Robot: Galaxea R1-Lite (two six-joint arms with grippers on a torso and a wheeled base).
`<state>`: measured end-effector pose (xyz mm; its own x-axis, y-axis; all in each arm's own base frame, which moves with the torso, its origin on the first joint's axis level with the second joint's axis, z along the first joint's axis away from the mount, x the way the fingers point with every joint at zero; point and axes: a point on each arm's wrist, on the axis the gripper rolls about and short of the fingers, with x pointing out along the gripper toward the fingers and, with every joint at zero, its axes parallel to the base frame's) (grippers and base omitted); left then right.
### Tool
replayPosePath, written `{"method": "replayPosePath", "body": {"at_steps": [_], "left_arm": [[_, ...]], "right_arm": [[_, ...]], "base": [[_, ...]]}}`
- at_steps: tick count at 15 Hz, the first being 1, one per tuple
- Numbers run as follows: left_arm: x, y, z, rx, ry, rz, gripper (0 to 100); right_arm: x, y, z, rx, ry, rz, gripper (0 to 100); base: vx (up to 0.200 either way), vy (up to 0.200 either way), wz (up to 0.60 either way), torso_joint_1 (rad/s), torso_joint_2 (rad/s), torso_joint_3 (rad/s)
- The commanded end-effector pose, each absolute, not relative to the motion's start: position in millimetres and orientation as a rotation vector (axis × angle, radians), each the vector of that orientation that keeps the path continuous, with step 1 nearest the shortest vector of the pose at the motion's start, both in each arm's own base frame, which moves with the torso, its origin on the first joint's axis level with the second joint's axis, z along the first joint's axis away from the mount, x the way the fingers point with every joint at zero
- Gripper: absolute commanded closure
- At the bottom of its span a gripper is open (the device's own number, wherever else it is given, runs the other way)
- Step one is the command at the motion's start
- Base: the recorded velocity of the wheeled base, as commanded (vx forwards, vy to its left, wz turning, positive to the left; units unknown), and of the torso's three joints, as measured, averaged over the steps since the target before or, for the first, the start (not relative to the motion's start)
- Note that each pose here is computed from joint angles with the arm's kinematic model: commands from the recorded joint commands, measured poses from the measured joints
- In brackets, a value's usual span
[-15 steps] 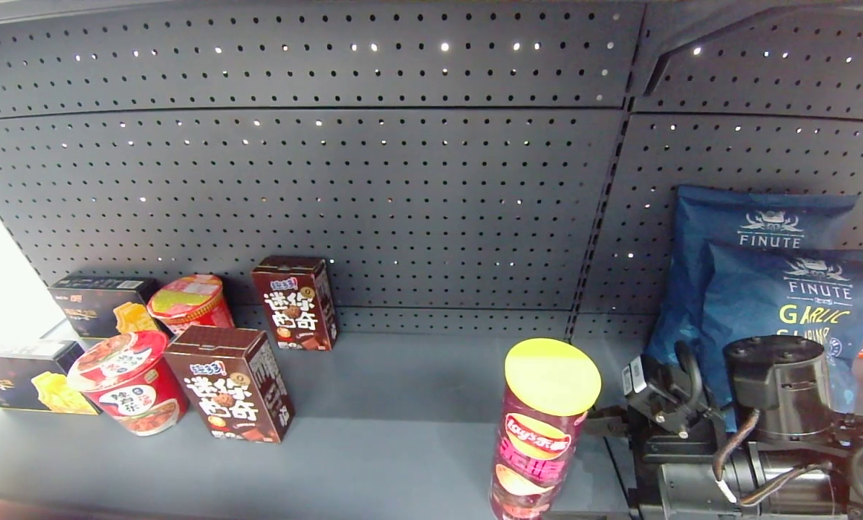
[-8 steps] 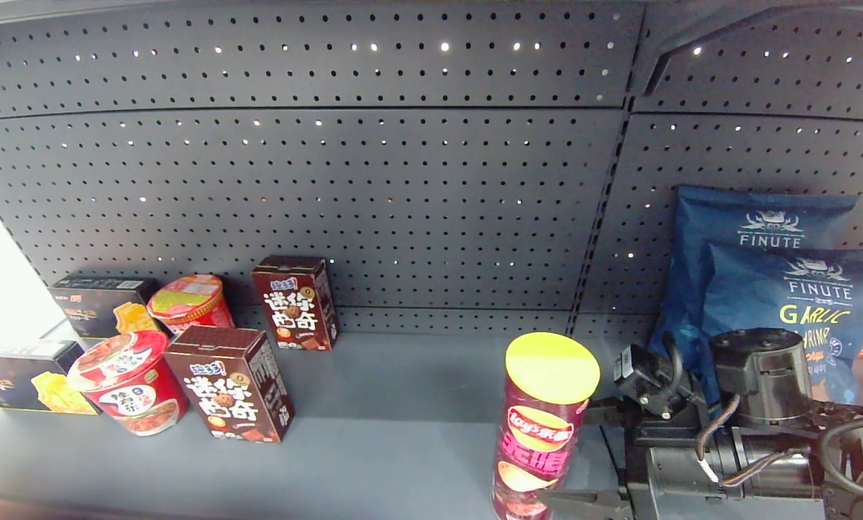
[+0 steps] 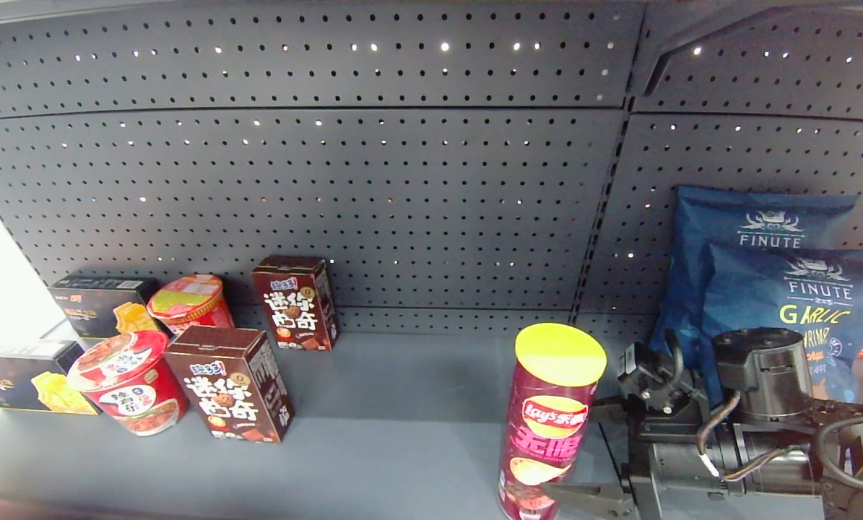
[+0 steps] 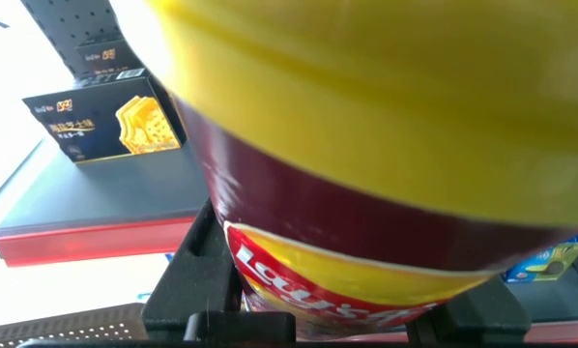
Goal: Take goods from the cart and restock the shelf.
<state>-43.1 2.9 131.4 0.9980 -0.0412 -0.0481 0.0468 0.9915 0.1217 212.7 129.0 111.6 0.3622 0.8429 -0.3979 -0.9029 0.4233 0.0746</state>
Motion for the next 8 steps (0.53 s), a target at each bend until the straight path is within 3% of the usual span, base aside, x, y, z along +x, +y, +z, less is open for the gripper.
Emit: {"method": "replayPosePath", "body": {"at_steps": [1, 8], "left_arm": [[-42.8, 2.9, 130.7, 0.123, 0.050, -0.043, 100], [-43.2, 2.9, 131.2, 0.123, 0.045, -0.043, 100]], "right_arm": [[211.2, 127.9, 111.3, -0.168, 0.409, 1.128, 0], [207.1, 124.4, 111.4, -0.168, 0.410, 1.124, 0]], "base": [[0.000, 0.000, 0.00, 0.000, 0.00, 0.000], [0.000, 0.000, 0.00, 0.000, 0.00, 0.000]]}}
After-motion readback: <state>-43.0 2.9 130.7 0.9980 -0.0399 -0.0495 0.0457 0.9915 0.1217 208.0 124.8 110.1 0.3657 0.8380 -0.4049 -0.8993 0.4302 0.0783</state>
